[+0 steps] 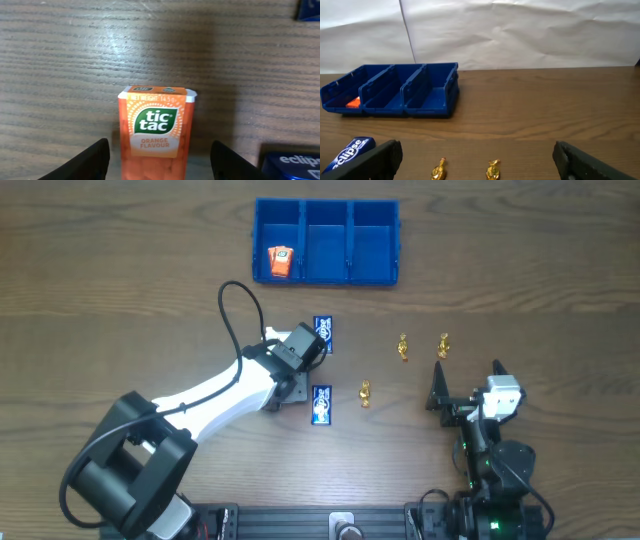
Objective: Sort Candies Into Trays
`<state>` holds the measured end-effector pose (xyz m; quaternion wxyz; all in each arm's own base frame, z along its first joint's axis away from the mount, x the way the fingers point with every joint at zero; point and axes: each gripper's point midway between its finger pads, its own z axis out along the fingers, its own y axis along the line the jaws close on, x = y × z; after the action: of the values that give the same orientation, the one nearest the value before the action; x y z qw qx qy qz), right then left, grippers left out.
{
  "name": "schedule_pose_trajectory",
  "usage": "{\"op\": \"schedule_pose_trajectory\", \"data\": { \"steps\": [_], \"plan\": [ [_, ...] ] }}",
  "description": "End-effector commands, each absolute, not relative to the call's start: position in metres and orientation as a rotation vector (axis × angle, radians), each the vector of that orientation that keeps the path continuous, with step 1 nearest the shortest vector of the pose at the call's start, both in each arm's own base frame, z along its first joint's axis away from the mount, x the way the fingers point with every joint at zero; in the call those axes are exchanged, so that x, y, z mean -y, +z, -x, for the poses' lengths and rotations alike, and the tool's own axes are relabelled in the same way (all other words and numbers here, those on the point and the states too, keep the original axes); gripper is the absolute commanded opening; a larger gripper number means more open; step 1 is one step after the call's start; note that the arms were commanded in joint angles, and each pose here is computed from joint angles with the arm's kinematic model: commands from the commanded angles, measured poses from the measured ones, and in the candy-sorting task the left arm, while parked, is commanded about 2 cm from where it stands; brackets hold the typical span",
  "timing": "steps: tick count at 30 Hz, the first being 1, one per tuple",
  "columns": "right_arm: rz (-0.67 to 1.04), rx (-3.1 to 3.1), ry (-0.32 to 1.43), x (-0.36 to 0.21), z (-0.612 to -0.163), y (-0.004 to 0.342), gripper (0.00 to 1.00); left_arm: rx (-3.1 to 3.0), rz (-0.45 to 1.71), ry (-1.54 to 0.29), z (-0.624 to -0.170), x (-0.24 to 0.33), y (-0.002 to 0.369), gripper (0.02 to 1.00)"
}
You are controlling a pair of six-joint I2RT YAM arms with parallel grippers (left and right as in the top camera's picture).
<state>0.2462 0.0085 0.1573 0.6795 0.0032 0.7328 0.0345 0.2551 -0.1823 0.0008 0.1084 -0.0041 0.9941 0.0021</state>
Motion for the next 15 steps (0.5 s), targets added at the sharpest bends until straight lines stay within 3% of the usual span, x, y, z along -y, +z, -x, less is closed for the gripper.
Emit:
{"op": "schedule_pose_trajectory", "data": {
  "steps": [1, 10, 15],
  "plan": [
    [0.001, -1.649, 0.067, -0.0075, -0.2458, 0.1564, 0.998, -2.933, 0.01, -0.001, -0.257, 0.1863, -0.003, 0.649],
    [0.001, -1.649, 0.067, -0.0075, -0.2458, 0.1564, 0.998, -2.951, 0.07, -0.032, -0.2591, 0.183, -0.0038, 0.647],
    [0.001, -1.649, 0.067, -0.0075, -0.2458, 0.1564, 0.998, -2.961, 0.084, -0.05, -0.2595, 0.1823, -0.0041, 0.581]
  ]
}}
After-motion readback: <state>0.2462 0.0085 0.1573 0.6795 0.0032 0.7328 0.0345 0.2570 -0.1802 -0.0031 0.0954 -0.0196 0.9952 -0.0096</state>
